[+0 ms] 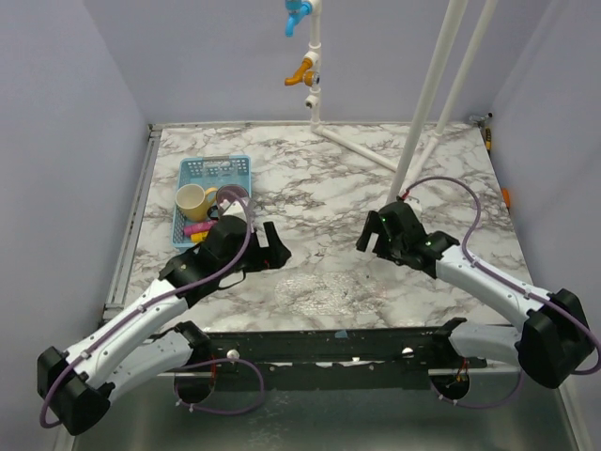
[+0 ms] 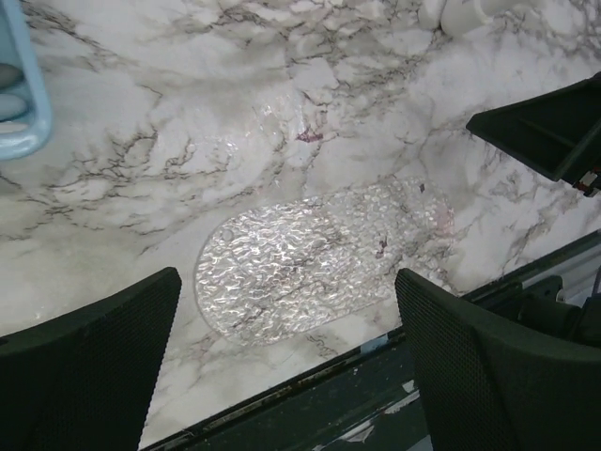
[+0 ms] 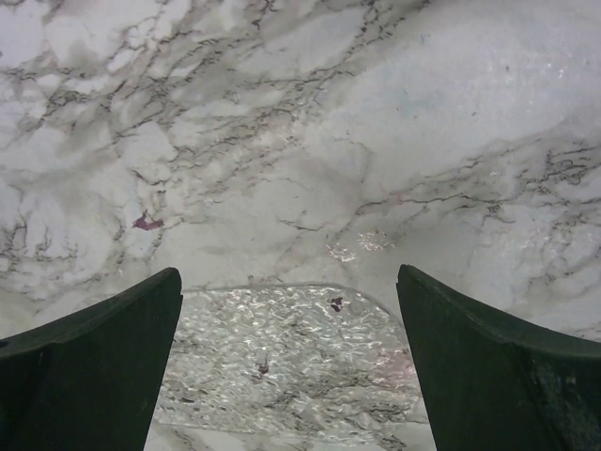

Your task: Prepare toiletry sets of a toothbrush and toothpaste on the tray

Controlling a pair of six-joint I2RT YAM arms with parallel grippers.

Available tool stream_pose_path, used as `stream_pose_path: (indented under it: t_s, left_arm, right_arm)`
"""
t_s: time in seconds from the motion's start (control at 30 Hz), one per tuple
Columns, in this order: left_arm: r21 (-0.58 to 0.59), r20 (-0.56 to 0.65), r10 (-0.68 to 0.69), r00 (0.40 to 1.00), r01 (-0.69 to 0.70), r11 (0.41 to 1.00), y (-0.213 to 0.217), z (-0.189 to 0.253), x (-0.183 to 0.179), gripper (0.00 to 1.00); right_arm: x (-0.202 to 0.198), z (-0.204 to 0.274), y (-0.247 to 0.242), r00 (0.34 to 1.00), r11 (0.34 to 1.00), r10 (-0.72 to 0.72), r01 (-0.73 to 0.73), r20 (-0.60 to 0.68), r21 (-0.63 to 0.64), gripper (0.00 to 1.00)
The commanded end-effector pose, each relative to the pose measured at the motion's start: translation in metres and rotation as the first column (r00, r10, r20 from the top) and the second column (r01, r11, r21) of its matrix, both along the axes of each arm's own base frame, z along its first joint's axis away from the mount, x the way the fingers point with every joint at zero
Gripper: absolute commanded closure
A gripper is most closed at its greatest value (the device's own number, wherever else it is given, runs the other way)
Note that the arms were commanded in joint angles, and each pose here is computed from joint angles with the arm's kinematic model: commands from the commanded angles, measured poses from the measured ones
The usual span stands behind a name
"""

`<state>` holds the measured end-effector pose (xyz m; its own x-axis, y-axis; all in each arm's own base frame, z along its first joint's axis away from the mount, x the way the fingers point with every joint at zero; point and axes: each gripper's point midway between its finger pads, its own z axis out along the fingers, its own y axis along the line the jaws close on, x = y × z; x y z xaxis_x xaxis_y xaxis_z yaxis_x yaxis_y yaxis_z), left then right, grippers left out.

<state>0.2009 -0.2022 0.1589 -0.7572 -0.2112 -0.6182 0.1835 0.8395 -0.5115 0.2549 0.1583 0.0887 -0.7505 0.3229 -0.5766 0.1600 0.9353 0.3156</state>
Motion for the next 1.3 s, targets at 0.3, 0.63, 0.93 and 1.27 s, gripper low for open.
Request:
stream_pose_path:
  t_s: [0.3, 0.63, 0.93, 1.27]
  left_arm:
    - [-0.036, 0.011, 0.376, 0.926, -0.376, 0.926, 0.077, 0.037, 0.006, 0.01]
    - [-0.068, -0.196, 0.523, 0.829, -0.544, 0.836, 0.107, 0.005, 0.014, 0.01]
    - [-0.069, -0.343, 0.688, 0.640, -0.747, 0.661, 0.135, -0.018, 0.014, 0.03]
    - [-0.004, -0.460, 0.757, 0.463, -0.854, 0.520, 0.151, -0.037, 0.028, 0.07]
  right_arm:
    - [0.032, 0.053, 0.050, 0.973, 0.975, 0.216, -0.220, 0.077, 0.041, 0.05]
    - [0.051, 0.064, 0.089, 0.957, 0.957, 0.282, -0.285, 0.063, 0.058, 0.07]
    - [0.049, 0.058, 0.099, 0.951, 0.948, 0.309, -0.309, 0.010, 0.075, 0.07]
    - [0.034, 0.051, 0.091, 0.945, 0.943, 0.326, -0.323, -0.021, 0.073, 0.07]
